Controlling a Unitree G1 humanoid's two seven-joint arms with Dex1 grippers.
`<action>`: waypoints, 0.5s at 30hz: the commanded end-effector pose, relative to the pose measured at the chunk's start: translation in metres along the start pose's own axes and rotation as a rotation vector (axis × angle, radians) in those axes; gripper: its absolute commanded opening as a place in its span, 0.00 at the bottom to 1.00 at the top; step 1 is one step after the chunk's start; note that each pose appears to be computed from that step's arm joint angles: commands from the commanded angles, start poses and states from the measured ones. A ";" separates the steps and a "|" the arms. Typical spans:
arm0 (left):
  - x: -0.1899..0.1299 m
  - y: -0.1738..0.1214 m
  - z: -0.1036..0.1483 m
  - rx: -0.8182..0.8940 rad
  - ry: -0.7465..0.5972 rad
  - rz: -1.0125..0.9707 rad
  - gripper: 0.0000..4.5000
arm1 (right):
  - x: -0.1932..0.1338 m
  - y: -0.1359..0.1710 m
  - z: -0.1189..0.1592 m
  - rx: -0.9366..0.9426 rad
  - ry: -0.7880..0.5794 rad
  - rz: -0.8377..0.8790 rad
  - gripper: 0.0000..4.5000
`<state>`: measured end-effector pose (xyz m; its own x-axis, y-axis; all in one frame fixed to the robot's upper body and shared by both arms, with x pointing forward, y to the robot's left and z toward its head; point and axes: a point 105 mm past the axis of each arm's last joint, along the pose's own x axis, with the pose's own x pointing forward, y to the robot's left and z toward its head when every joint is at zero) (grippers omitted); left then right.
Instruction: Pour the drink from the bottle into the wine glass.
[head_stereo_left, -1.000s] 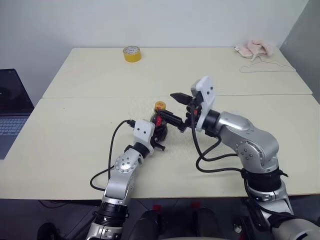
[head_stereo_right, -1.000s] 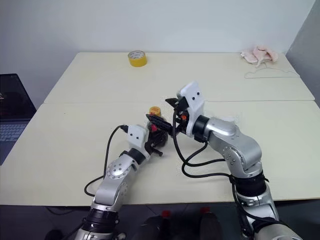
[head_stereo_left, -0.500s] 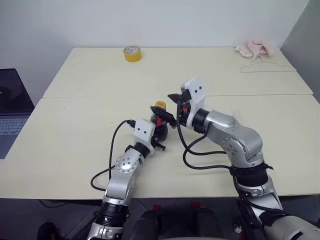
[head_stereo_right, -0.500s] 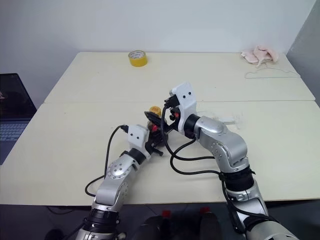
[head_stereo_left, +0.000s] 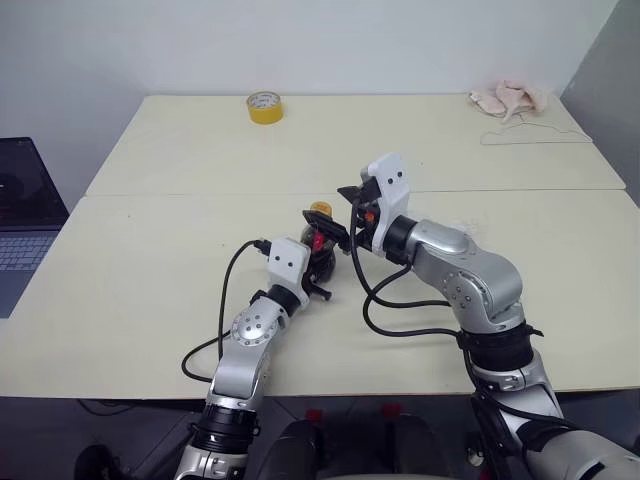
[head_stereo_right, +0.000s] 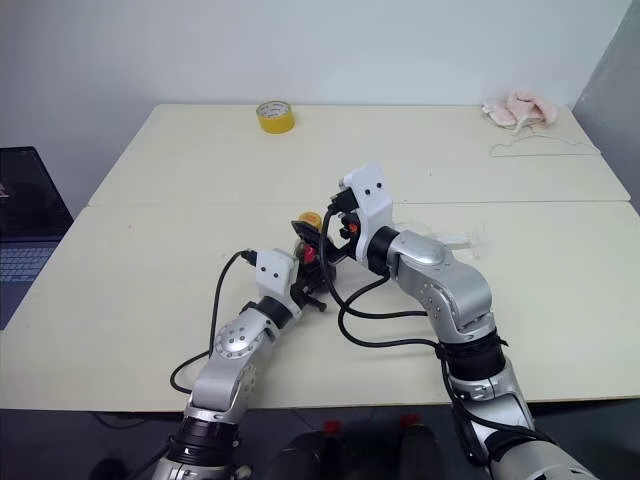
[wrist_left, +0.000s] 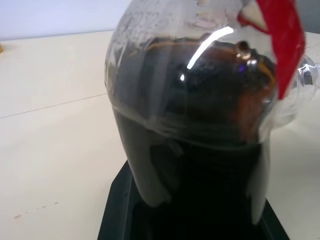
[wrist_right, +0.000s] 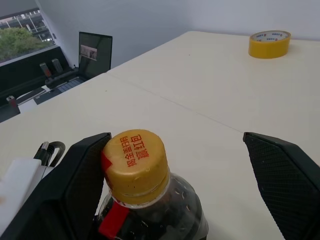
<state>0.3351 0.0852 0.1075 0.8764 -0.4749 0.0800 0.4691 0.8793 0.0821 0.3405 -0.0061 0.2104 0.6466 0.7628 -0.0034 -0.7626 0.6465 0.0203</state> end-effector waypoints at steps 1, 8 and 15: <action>0.000 0.002 0.015 0.021 -0.065 0.004 0.17 | -0.007 -0.008 0.011 -0.020 -0.041 -0.042 1.00; 0.000 0.003 0.015 0.023 -0.065 0.005 0.17 | -0.019 -0.012 0.003 -0.024 -0.017 -0.061 1.00; 0.000 0.003 0.014 0.024 -0.064 0.002 0.17 | -0.026 -0.015 0.000 -0.027 -0.006 -0.074 1.00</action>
<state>0.3351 0.0844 0.1071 0.8731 -0.4814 0.0772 0.4752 0.8756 0.0861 0.3302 -0.0205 0.2014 0.6540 0.7561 -0.0269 -0.7561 0.6544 0.0104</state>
